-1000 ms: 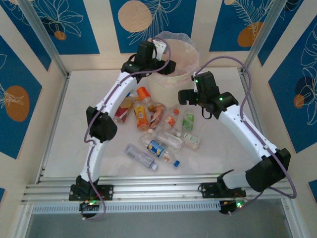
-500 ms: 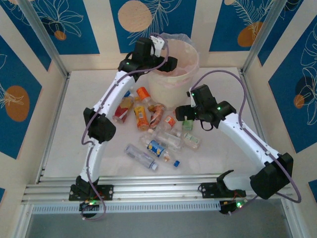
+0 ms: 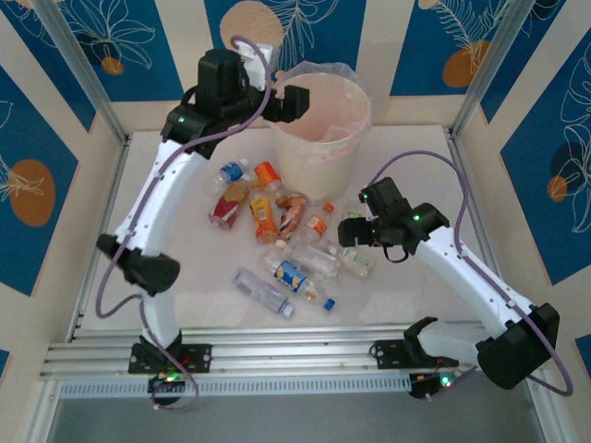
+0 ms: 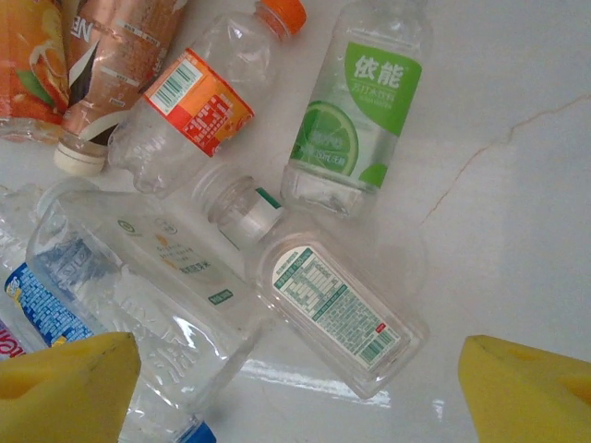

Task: Put the plastic bottles in the bin

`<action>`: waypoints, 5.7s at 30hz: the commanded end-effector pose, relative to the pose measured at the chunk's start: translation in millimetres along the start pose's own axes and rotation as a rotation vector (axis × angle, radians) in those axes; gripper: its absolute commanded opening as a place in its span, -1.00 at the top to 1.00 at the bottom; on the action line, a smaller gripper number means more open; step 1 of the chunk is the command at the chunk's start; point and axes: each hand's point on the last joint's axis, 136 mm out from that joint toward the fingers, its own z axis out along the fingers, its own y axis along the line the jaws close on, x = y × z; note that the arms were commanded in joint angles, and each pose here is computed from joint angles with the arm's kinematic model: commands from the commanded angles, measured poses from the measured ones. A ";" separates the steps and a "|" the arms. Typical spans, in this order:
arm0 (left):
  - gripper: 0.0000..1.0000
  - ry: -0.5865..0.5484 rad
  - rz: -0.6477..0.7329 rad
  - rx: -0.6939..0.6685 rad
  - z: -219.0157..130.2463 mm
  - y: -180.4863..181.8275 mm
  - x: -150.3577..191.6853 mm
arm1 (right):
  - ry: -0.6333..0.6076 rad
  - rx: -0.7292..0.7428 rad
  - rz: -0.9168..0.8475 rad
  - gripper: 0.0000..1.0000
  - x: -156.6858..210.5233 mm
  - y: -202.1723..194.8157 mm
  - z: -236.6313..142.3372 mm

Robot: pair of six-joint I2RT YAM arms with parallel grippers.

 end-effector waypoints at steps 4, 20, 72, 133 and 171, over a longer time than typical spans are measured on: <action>-0.99 0.021 -0.162 -0.195 -66.8 20.5 57.9 | 0.002 0.002 0.031 -0.81 -1.3 1.8 0.7; -0.86 0.327 -0.923 -0.603 -167.5 48.1 362.6 | -0.052 0.063 0.055 -0.98 -11.0 -8.4 1.6; 0.13 0.553 -0.951 -0.790 -136.8 60.8 456.4 | -0.127 0.076 0.090 -0.99 -23.9 -17.8 -14.7; -0.01 -0.164 0.164 -0.101 141.3 59.9 2.4 | -0.129 0.044 0.267 -0.98 -29.8 -16.5 3.3; -0.99 -0.117 0.120 -0.082 129.1 64.8 5.2 | 0.082 -0.017 0.437 -0.79 -37.5 -47.6 99.6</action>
